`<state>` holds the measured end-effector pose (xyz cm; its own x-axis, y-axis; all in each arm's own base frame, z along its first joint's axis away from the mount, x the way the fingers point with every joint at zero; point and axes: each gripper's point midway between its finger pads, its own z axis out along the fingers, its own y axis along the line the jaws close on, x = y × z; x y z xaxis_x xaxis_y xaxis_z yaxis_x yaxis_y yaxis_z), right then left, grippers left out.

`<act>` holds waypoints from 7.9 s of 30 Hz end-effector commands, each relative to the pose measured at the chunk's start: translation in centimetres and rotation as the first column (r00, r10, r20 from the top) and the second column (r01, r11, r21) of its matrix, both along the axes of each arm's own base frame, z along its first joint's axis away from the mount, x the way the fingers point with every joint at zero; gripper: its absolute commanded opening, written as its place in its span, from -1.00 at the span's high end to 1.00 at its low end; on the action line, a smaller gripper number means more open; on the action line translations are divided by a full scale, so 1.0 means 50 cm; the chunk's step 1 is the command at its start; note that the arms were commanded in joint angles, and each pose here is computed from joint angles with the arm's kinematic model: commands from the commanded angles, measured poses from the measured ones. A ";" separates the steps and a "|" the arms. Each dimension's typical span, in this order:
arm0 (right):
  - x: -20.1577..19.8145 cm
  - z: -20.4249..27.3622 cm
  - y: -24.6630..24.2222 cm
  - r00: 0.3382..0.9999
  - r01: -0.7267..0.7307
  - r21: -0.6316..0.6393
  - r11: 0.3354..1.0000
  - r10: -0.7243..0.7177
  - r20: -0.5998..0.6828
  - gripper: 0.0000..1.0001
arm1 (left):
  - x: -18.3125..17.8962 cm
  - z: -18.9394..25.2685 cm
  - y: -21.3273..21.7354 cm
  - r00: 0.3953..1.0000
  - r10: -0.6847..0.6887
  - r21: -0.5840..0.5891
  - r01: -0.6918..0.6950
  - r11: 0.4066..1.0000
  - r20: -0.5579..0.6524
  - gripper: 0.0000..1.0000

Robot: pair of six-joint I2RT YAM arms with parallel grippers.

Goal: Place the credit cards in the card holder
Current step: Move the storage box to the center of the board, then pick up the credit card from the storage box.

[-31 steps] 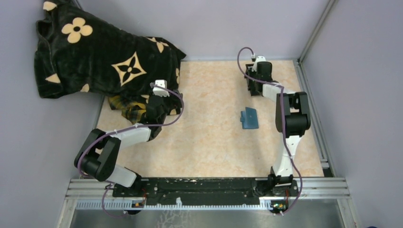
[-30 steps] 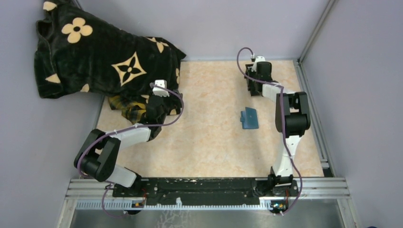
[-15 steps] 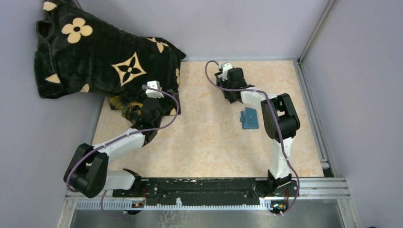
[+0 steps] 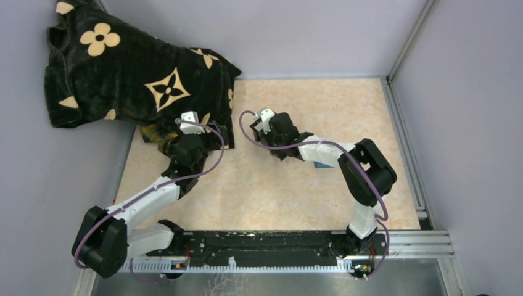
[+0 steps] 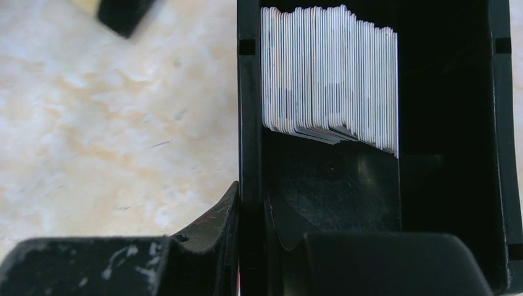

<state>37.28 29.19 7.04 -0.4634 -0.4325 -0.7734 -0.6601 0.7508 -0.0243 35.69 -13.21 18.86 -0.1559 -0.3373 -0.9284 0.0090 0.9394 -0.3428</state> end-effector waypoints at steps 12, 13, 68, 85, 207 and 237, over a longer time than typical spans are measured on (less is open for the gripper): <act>-0.079 0.167 0.065 0.991 -0.086 0.140 0.986 0.070 0.112 0.20 | -0.054 0.061 0.001 0.972 -0.057 -0.100 0.082 0.992 0.226 -1.00; -0.082 0.170 0.063 0.991 -0.090 0.142 0.986 0.074 0.112 0.15 | -0.063 0.068 -0.005 0.962 -0.081 -0.110 0.113 0.987 0.260 -1.00; 0.084 0.130 0.063 0.994 0.013 0.354 0.935 0.026 -0.103 -0.40 | -0.061 -0.189 -0.150 0.879 -0.213 -0.152 0.162 0.975 -0.427 -0.33; 0.084 0.069 0.045 0.982 0.038 0.346 0.937 0.028 -0.185 -0.38 | -0.047 -0.258 -0.230 0.827 -0.230 -0.101 0.208 0.973 -0.513 -0.34; 0.020 0.146 0.071 0.971 0.001 0.396 0.918 0.095 -0.221 0.59 | -0.040 -0.329 -0.264 0.792 -0.236 -0.174 0.166 0.971 -0.562 -0.31; 0.027 0.168 0.039 0.984 0.034 0.341 0.939 0.029 -0.177 1.00 | -0.049 -0.310 -0.255 0.801 -0.221 -0.158 0.159 0.975 -0.557 -0.32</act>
<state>39.30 31.10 13.29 -0.6453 -0.1525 -0.7486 -0.6046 0.7009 0.3784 34.34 -26.15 3.75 -0.6946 -0.3395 -0.6343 -0.0290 0.8942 -0.4468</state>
